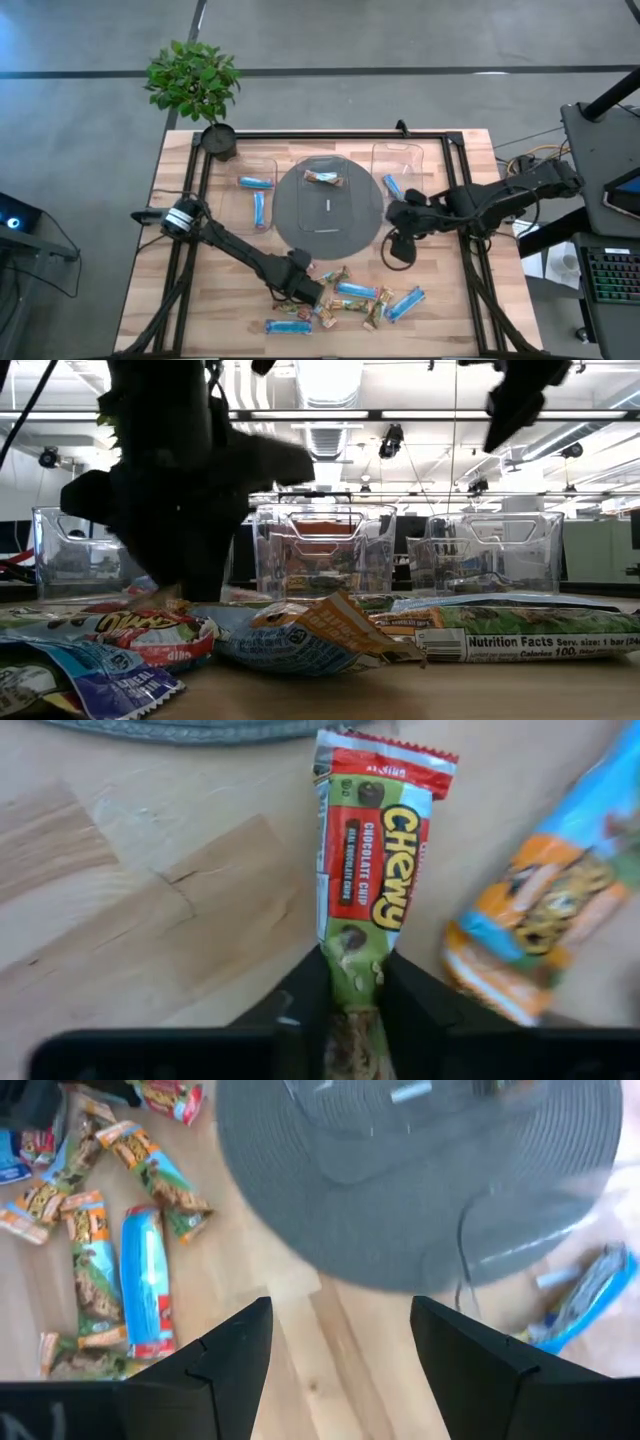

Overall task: Pick and place Granola Bars by type
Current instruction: Put the red granola bar into the left transparent bin

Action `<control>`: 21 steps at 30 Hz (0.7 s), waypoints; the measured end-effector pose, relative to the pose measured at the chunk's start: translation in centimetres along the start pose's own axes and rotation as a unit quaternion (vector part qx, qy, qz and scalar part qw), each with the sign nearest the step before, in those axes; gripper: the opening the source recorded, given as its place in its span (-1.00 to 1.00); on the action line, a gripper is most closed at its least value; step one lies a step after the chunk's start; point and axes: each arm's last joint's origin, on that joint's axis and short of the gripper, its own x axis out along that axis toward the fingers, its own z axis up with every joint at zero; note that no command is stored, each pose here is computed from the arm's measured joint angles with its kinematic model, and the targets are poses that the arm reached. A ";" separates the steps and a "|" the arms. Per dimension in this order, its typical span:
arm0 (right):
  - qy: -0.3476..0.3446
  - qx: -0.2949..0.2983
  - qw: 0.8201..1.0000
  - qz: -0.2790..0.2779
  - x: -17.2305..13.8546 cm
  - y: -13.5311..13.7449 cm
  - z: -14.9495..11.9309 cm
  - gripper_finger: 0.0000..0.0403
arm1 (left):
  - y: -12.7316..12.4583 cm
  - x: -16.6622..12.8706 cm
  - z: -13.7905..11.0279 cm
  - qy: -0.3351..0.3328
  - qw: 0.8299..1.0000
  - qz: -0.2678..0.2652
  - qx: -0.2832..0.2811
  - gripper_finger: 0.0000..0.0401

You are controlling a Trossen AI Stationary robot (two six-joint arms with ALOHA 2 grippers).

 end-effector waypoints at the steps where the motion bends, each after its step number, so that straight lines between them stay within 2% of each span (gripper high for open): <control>1: 0.000 0.007 1.000 0.002 -0.1 -0.3 -0.5 0.13 | 0.0 -0.7 0.2 -0.003 1.000 -0.009 -0.007 -0.82; 3: -0.001 0.020 1.000 0.007 -0.4 -0.6 -1.5 0.13 | -0.1 -2.5 0.6 -0.019 0.999 -0.032 -0.026 -0.93; 7: -0.008 0.039 0.999 0.030 -0.8 -0.9 -3.5 0.13 | 0.1 -7.9 1.6 -0.067 0.991 -0.101 -0.052 -0.95; 9: -0.010 0.042 0.998 0.045 -0.7 -0.7 -4.4 0.13 | 1.4 -10.8 2.1 -0.102 0.988 -0.099 -0.062 -0.95; 12: -0.020 0.047 0.996 0.071 -0.3 0.0 -5.1 0.13 | 4.9 -15.0 3.3 -0.168 0.980 -0.051 -0.090 -0.96; 15: -0.037 0.054 0.993 0.097 0.4 0.9 -5.0 0.13 | 9.5 -17.3 5.2 -0.206 0.971 0.036 -0.119 -0.96; 17: -0.048 0.048 0.991 0.117 0.9 1.7 -4.6 0.13 | 12.0 -17.5 6.7 -0.202 0.967 0.086 -0.131 -0.96; 21: -0.062 -0.005 0.986 0.154 2.2 3.6 -3.4 0.13 | 16.2 -16.2 9.8 -0.177 0.965 0.126 -0.143 -0.93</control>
